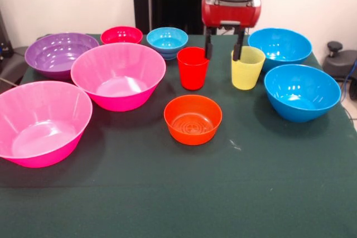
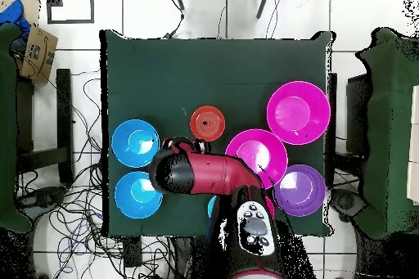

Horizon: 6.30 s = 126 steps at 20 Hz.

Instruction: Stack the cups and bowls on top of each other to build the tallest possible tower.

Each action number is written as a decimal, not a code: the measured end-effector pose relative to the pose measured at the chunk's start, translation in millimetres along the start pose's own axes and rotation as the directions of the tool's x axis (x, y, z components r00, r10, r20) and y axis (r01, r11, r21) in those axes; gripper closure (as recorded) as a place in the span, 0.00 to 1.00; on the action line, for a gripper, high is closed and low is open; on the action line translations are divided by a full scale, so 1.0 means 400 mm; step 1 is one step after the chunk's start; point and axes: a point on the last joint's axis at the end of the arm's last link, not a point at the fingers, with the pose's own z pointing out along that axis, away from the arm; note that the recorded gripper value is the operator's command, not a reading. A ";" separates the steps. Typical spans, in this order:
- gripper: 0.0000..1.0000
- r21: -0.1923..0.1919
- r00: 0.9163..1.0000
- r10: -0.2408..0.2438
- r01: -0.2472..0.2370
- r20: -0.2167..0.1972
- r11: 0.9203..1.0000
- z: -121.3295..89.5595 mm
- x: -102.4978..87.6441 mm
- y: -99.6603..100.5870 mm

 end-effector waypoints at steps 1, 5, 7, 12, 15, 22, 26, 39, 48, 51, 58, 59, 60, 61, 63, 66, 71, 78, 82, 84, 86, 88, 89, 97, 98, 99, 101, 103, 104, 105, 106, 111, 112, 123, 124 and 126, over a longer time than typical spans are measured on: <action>0.00 0.000 1.000 0.012 -0.012 -0.006 1.000 -0.005 0.009 -0.004; 0.00 0.002 0.997 0.067 -0.067 -0.031 0.998 -0.029 0.057 -0.014; 0.00 0.005 0.995 0.091 -0.091 -0.042 0.996 -0.041 0.083 -0.015; 0.00 0.013 0.985 0.163 -0.163 -0.050 0.987 -0.049 0.136 -0.034; 0.00 0.016 0.980 0.192 -0.192 -0.046 0.981 -0.046 0.153 -0.045; 0.00 0.022 0.978 0.208 -0.208 -0.018 0.978 -0.037 0.168 -0.059; 0.00 0.020 0.978 0.208 -0.208 0.003 0.978 -0.024 0.167 -0.060; 0.00 0.019 0.976 0.217 -0.217 0.016 0.976 -0.001 0.171 -0.070; 0.00 0.019 0.976 0.217 -0.217 0.019 0.976 -0.004 0.169 -0.070; 0.00 0.019 0.976 0.217 -0.217 0.018 0.976 -0.003 0.169 -0.070; 0.00 0.018 0.976 0.215 -0.215 0.018 0.976 -0.004 0.170 -0.067; 0.00 0.018 0.977 0.213 -0.213 0.018 0.977 -0.004 0.170 -0.065; 0.00 0.018 0.977 0.211 -0.212 0.017 0.977 -0.003 0.172 -0.063; 0.00 0.018 0.978 0.210 -0.210 0.016 0.977 -0.002 0.173 -0.061; 0.00 0.017 0.979 0.206 -0.206 0.011 0.978 0.002 0.178 -0.055; 0.00 0.018 0.979 0.204 -0.204 0.004 0.979 0.008 0.183 -0.053; 0.00 0.018 0.979 0.204 -0.204 -0.008 0.979 0.018 0.192 -0.051; 0.00 0.018 0.980 0.199 -0.198 -0.034 0.980 0.040 0.213 -0.041; 0.00 0.017 0.982 0.187 -0.186 -0.039 0.982 0.047 0.218 -0.026; 0.00 0.016 0.982 0.185 -0.185 -0.041 0.983 0.049 0.220 -0.024; 0.00 0.016 0.982 0.185 -0.184 -0.044 0.983 0.052 0.221 -0.024; 0.00 0.017 0.981 0.185 -0.184 -0.050 0.983 0.059 0.225 -0.023; 0.00 0.017 0.981 0.185 -0.184 -0.050 0.983 0.060 0.225 -0.023; 0.00 0.016 0.982 0.183 -0.183 -0.042 0.983 0.061 0.213 -0.023; 0.00 0.016 0.983 0.181 -0.180 -0.038 0.983 0.061 0.209 -0.021; 0.00 0.016 0.983 0.178 -0.177 -0.034 0.984 0.061 0.205 -0.018; 0.00 0.016 0.985 0.173 -0.172 -0.027 0.985 0.061 0.197 -0.014; 0.00 0.016 0.986 0.167 -0.167 -0.018 0.986 0.061 0.188 -0.010; 0.00 0.015 0.986 0.166 -0.166 -0.014 0.986 0.060 0.183 -0.009; 0.00 0.015 0.986 0.165 -0.164 -0.010 0.986 0.060 0.177 -0.008; 0.00 0.015 0.986 0.164 -0.164 -0.008 0.986 0.060 0.174 -0.008; 0.00 0.021 0.986 0.167 -0.167 0.013 0.986 0.061 0.153 -0.019; 0.00 0.022 0.986 0.168 -0.168 0.015 0.986 0.062 0.152 -0.021; 0.00 0.043 0.983 0.178 -0.180 0.036 0.983 0.102 0.162 -0.051; 0.00 0.043 0.984 0.178 -0.179 0.029 0.983 0.110 0.169 -0.051; 0.00 0.044 0.984 0.178 -0.179 0.024 0.983 0.114 0.174 -0.051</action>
